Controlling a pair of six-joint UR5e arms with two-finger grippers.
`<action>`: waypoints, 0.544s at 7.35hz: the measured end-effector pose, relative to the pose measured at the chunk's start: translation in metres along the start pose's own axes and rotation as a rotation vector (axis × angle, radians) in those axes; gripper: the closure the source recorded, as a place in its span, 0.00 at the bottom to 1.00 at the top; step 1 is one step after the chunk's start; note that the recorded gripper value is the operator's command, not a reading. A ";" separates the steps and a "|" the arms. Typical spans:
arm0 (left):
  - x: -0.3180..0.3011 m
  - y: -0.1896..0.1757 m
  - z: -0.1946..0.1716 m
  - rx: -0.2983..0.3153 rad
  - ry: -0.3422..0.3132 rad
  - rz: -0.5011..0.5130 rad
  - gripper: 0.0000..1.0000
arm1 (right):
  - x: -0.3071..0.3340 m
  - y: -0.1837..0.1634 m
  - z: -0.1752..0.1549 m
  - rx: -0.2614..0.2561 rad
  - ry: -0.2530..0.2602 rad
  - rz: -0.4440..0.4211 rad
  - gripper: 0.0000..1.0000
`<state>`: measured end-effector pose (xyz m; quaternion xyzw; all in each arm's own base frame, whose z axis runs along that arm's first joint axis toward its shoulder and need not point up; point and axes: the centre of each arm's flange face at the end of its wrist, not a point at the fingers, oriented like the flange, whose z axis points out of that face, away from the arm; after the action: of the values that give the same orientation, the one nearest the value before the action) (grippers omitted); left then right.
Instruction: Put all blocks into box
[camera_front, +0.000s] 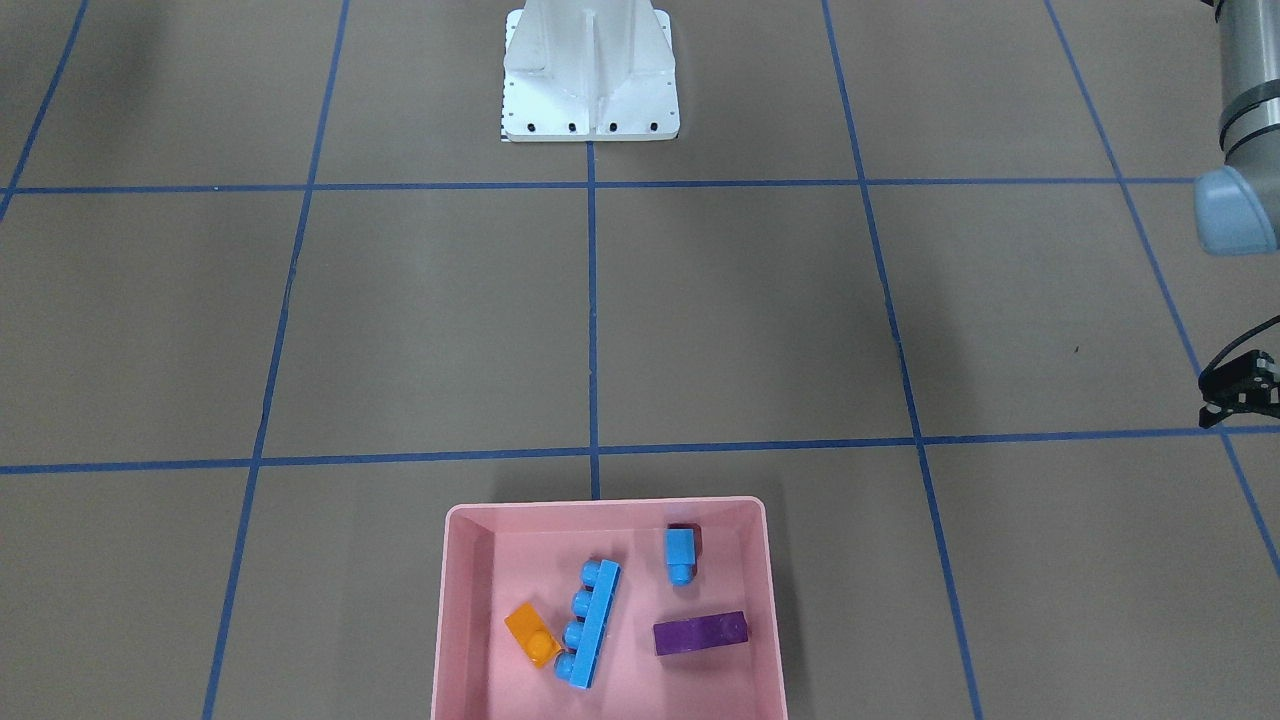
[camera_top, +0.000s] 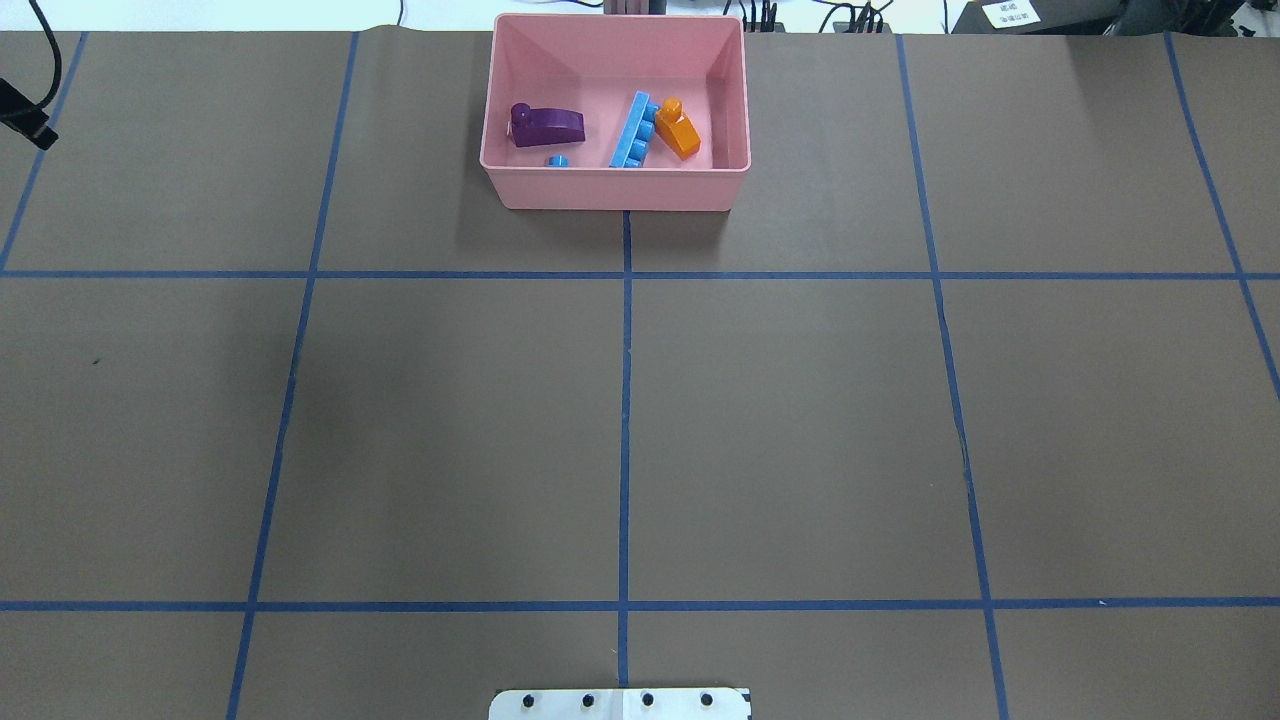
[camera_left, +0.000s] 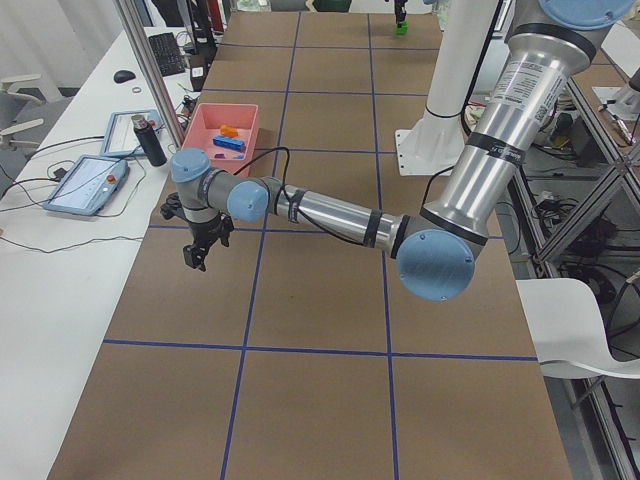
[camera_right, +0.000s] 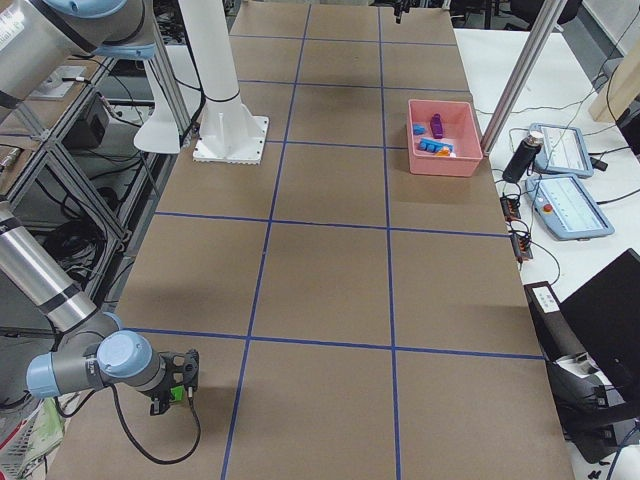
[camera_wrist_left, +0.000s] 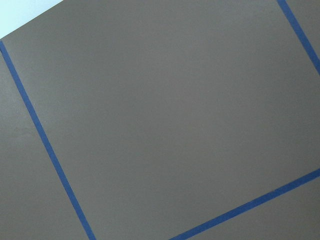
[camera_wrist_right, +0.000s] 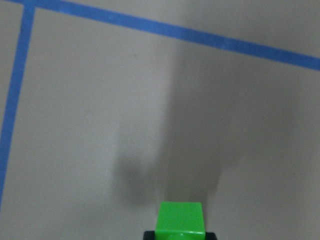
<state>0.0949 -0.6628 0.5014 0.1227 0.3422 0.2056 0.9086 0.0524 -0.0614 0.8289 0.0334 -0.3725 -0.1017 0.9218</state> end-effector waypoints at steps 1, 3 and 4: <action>0.001 0.008 0.001 0.000 0.018 -0.007 0.00 | -0.012 -0.021 -0.012 0.039 0.003 -0.026 1.00; 0.004 0.018 0.003 -0.001 0.050 -0.015 0.00 | -0.044 -0.111 -0.046 0.100 -0.005 -0.014 1.00; 0.004 0.021 0.004 -0.002 0.059 -0.023 0.00 | -0.067 -0.185 -0.079 0.119 -0.003 0.019 1.00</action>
<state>0.0942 -0.6430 0.5096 0.1116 0.3700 0.1991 0.9006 0.0304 -0.2288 0.7009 0.0845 -0.3796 -0.0708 0.9185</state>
